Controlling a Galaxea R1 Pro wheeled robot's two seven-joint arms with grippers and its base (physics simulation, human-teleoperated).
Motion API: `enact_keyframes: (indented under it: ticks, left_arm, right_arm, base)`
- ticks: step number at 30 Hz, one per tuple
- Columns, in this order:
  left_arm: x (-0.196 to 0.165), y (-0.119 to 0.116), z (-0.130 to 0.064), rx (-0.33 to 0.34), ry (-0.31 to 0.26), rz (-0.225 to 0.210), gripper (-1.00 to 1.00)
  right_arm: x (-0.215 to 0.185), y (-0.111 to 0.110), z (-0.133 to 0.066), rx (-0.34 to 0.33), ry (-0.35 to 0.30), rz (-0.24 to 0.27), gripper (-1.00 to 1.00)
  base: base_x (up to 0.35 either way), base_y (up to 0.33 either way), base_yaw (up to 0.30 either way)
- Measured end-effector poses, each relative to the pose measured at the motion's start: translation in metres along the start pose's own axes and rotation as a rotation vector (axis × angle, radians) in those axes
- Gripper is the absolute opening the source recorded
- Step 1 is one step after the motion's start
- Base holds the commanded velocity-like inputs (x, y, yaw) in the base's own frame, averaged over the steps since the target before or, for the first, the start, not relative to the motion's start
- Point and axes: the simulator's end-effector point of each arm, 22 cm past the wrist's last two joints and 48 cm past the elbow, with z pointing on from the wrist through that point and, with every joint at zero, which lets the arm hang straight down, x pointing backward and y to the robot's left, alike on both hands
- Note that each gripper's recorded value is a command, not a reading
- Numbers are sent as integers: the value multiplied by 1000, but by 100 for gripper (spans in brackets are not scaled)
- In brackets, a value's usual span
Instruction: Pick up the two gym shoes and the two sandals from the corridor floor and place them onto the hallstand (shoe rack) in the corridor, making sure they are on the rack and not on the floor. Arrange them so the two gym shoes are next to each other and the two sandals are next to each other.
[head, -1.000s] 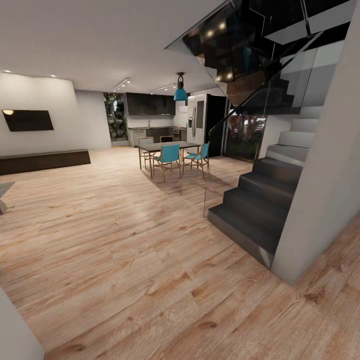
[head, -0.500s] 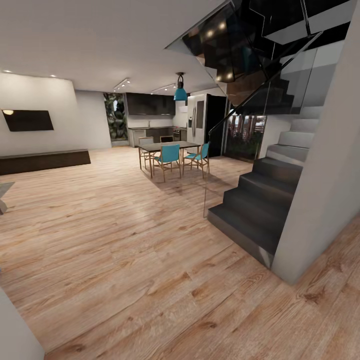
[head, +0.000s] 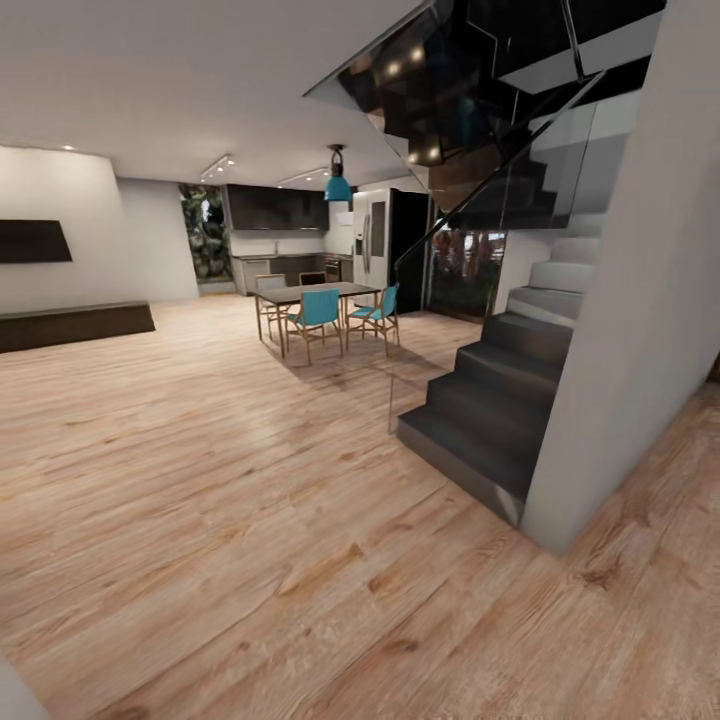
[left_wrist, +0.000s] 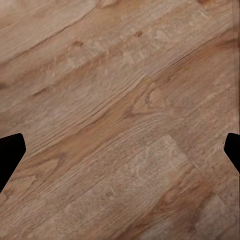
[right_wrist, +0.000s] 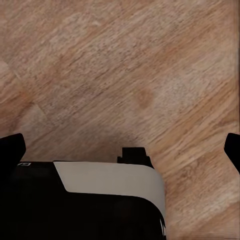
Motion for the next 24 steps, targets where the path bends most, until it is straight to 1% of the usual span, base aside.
enact_keyframes:
  ticks: [8, 14, 16, 19, 21, 24]
  left_arm:
    - [0, 1, 0, -1, 1, 1, 100]
    - [-2, 0, 0, 0, -3, 3, 100]
    - [-10, 0, 2, 2, -21, 3, 100]
    - [-47, -4, 6, 6, -98, 3, 100]
    - [-66, -5, 7, 9, -135, 3, 100]
    - [-90, -7, 10, 11, -181, 1, 100]
  right_arm:
    - [-1, 0, 0, 0, -1, 1, 100]
    - [-1, -1, 0, 1, -2, 2, 100]
    - [-1, -1, 0, 1, -2, 2, 100]
    - [-1, -1, 0, 2, -2, 1, 100]
    - [-1, -1, 0, 2, -2, 2, 100]
    - [-1, -2, 0, 2, -3, 2, 100]
  base:
    - [17, 10, -253]
    - [224, 123, -256]
    - [290, 155, -257]
    - [302, 161, -257]
    - [306, 163, -246]
    - [308, 163, -118]
